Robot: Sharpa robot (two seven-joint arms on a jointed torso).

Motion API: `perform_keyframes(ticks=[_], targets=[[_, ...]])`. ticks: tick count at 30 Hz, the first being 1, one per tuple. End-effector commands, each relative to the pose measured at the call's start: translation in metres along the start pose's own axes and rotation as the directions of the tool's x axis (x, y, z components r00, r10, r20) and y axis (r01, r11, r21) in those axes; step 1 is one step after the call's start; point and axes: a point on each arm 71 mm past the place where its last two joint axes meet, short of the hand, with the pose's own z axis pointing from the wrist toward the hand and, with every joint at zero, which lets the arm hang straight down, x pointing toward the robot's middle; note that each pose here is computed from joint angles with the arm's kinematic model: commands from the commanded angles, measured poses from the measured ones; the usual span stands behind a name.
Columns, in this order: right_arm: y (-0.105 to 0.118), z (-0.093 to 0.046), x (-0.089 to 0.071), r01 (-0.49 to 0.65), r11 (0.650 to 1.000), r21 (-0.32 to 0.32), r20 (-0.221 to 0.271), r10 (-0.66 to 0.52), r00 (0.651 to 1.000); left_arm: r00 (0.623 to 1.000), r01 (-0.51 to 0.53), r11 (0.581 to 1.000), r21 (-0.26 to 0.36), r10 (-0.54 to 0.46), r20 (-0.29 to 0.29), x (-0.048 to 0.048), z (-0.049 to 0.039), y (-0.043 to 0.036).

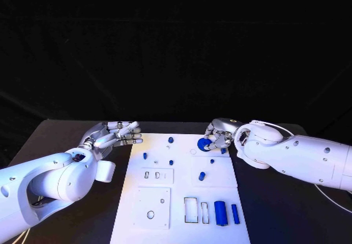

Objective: Assemble the parts on the task board

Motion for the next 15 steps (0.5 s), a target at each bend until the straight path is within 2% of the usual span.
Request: perform_keyframes(ticks=[1, 9, 15], targets=[[0.003, -0.001, 0.005, 0.058, 0.998, -0.007, 0.003, -0.058, 0.998, 1.0, 0.008, 1.0, 0.006, -0.008, -0.022, 0.0027, 0.0, -0.0014], [0.008, -0.003, 0.003, 0.097, 0.995, -0.009, 0.065, -0.096, 0.993, 1.0, 0.009, 1.0, 0.005, -0.008, -0.022, 0.0025, 0.0003, -0.0013], [0.022, -0.009, -0.001, 0.11, 0.993, -0.039, 0.123, -0.105, 0.987, 1.0, 0.008, 1.0, 0.003, -0.008, -0.021, 0.002, 0.0006, -0.001]])
